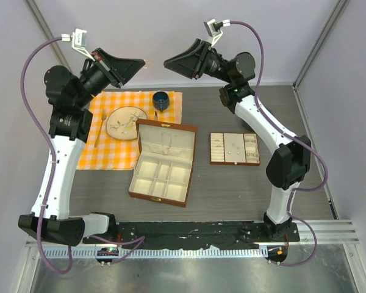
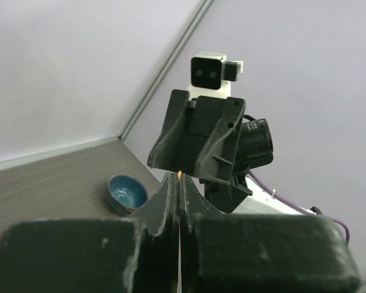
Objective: Organize the mixed jewelry
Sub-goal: Pick up the jewelry from the center of the board.
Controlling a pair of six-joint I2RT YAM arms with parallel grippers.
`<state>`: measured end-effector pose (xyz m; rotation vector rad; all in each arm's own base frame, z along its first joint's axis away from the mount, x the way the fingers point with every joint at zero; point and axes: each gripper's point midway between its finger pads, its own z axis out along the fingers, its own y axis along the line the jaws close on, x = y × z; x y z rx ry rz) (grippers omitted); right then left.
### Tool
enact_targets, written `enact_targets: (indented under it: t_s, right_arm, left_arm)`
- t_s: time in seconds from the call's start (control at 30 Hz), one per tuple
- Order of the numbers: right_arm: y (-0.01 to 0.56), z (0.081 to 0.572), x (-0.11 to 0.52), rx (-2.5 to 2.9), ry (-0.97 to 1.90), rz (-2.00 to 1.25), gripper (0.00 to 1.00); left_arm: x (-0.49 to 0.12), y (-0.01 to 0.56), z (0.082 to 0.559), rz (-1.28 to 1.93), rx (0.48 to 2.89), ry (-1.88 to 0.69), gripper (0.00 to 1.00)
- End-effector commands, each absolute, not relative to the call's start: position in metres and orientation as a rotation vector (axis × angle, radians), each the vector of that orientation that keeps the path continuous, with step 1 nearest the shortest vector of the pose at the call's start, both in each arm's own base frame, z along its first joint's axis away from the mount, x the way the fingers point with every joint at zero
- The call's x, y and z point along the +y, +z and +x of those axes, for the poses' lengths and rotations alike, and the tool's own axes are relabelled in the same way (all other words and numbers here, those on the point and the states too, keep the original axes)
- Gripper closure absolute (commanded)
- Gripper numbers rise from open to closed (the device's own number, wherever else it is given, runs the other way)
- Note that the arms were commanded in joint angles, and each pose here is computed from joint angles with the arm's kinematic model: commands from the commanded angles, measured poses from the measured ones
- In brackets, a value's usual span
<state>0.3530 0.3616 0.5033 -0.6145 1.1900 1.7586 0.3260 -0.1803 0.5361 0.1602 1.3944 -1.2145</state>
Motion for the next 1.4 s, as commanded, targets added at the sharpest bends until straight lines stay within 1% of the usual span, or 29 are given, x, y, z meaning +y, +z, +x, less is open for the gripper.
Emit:
enact_targets:
  t_s: [0.0, 0.3, 1.0, 1.23, 1.37]
  right_arm:
    - [0.551, 0.308, 0.357, 0.982, 1.806, -0.717, 0.49]
    - [0.539, 0.292, 0.380, 1.009, 1.838, -0.753, 0.49]
    - [0.522, 0.301, 0.393, 1.071, 1.808, -0.769, 0.48]
    - [0.524, 0.299, 0.395, 1.062, 1.809, -0.775, 0.49]
    - [0.526, 0.299, 0.395, 1.057, 1.805, -0.780, 0.52]
  left_arm:
    - [-0.184, 0.539, 0.324, 0.202, 1.359, -1.229, 1.00]
    - [-0.186, 0.540, 0.325, 0.212, 1.355, -1.224, 1.00]
    - [-0.188, 0.545, 0.313, 0.236, 1.339, -1.244, 1.00]
    - [-0.190, 0.539, 0.311, 0.238, 1.356, -1.251, 1.00]
    - [-0.191, 0.535, 0.310, 0.241, 1.364, -1.257, 1.00]
